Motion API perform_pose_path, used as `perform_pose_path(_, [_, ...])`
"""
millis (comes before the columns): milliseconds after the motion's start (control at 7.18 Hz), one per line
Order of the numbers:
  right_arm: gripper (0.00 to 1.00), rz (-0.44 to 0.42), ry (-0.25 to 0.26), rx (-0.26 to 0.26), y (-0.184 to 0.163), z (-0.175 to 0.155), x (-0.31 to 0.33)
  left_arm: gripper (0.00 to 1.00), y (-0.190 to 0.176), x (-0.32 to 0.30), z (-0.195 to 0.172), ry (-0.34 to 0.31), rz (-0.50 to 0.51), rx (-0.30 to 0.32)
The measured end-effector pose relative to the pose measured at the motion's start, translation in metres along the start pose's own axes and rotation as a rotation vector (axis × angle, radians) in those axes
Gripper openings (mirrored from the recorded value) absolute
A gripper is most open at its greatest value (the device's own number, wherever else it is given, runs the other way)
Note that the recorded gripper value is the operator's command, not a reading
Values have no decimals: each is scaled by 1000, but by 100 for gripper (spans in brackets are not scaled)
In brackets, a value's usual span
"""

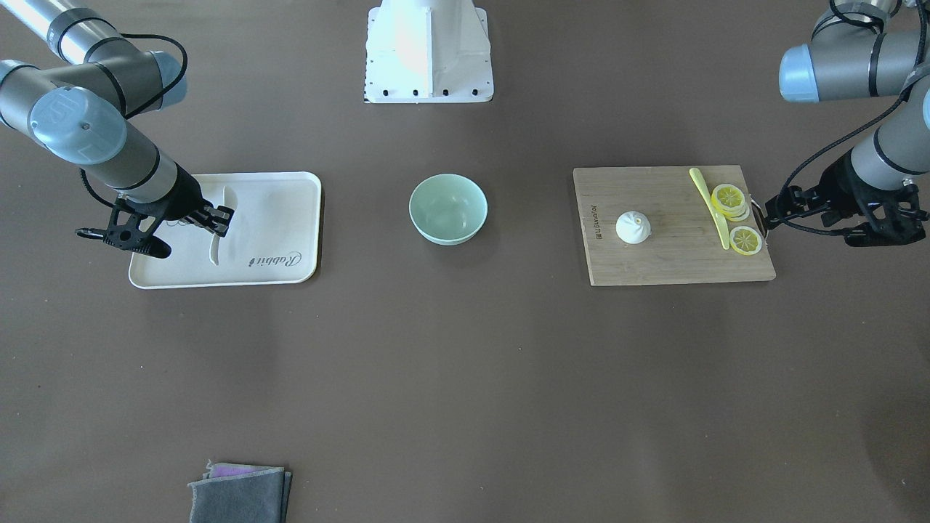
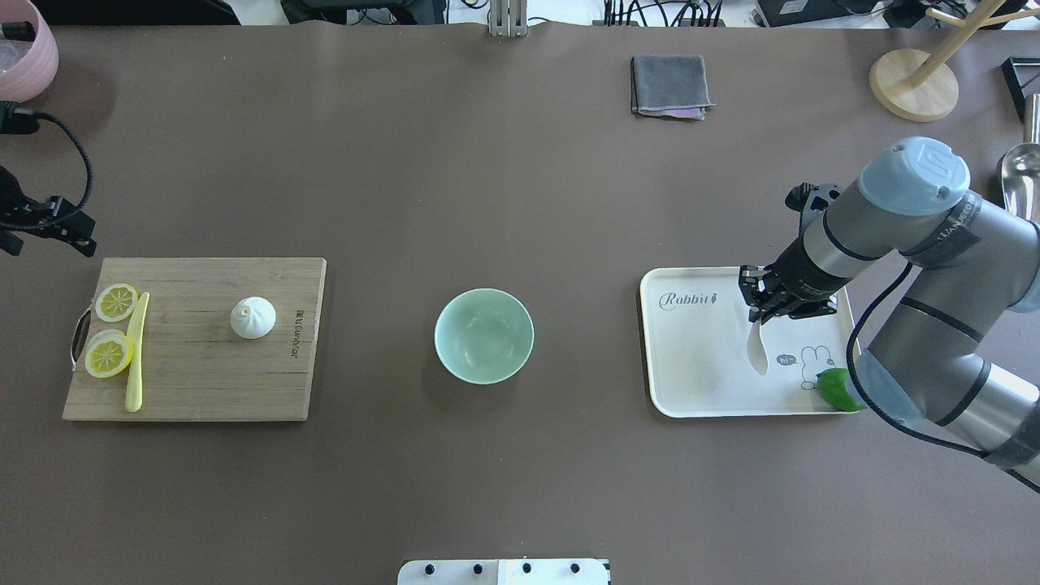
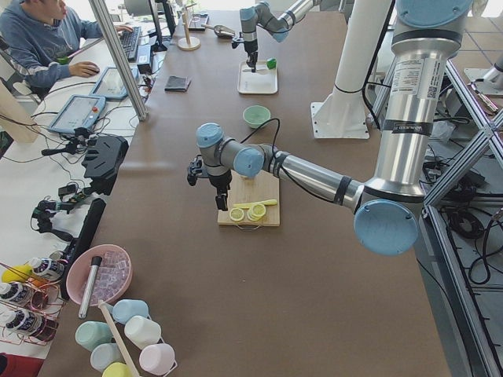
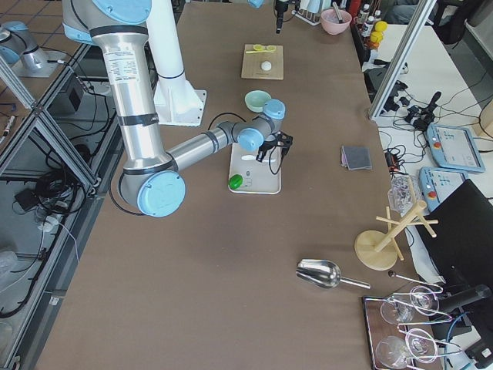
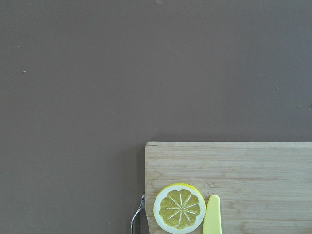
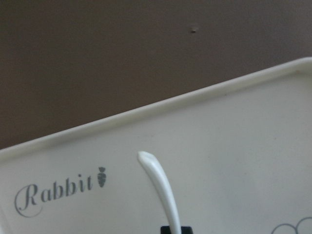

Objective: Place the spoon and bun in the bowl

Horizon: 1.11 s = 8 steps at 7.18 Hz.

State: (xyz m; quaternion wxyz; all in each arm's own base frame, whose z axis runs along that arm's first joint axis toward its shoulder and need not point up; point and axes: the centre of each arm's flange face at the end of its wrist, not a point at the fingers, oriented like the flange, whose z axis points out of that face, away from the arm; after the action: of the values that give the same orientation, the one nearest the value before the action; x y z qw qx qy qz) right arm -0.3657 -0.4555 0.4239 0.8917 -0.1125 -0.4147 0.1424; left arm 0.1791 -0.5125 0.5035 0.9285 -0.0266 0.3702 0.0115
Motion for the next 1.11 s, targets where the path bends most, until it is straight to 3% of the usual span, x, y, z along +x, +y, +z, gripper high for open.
perform_pose_path(557, [0, 294, -75, 50, 48, -5, -98, 98, 3, 2, -8, 8, 3, 9])
perform_pose_path(836, [0, 385, -81, 70, 83, -12, -165, 98, 3, 1, -7, 8, -1, 4])
perform_pose_path(1115, [0, 461, -126, 74, 117, -26, -219, 98, 2, -4, 1, -1, -10, -9])
